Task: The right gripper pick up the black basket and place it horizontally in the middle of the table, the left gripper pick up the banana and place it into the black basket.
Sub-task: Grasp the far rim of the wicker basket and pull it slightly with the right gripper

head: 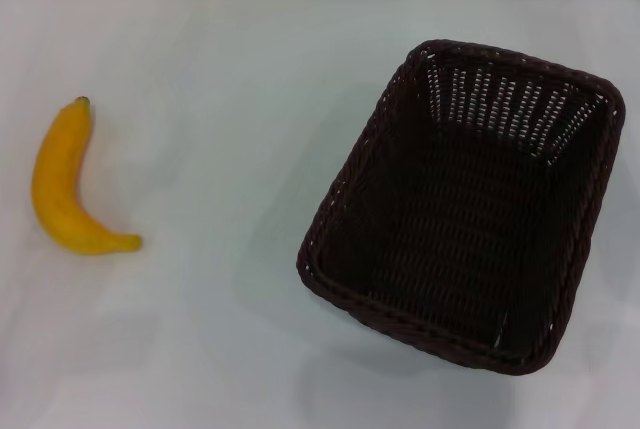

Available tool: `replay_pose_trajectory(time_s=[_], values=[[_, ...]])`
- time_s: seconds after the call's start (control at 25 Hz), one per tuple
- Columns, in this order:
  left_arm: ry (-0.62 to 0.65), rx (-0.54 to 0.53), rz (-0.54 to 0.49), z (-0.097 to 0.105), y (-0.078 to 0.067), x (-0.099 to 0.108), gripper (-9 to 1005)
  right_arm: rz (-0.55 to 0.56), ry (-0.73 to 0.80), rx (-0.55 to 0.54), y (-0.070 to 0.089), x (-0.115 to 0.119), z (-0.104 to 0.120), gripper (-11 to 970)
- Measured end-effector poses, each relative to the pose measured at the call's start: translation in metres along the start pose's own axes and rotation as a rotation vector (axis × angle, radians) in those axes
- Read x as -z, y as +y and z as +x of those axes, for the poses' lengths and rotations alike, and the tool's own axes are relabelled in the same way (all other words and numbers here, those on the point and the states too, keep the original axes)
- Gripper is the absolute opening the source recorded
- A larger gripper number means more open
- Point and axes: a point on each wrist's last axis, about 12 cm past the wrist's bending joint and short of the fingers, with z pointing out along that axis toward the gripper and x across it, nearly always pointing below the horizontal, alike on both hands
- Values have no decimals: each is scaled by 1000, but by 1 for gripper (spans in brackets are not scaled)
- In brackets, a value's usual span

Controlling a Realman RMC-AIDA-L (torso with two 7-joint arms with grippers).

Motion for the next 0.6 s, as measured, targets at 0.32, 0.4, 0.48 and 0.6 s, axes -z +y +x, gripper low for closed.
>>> replay_pose_trajectory(time_s=[0.32,0.4,0.48,0.6], values=[[9,11,-8,0,1,4,872,-153,148,14,3,-46,-22,846],[10,12,-9,1,1,4,872,-183,203,37,3,-54,-29,846],[11,13,-8,1,0,4,872,-208,262,57,3,-61,-36,846],[11,13,-8,1,0,4,871,-242,380,69,3,-66,-45,845]])
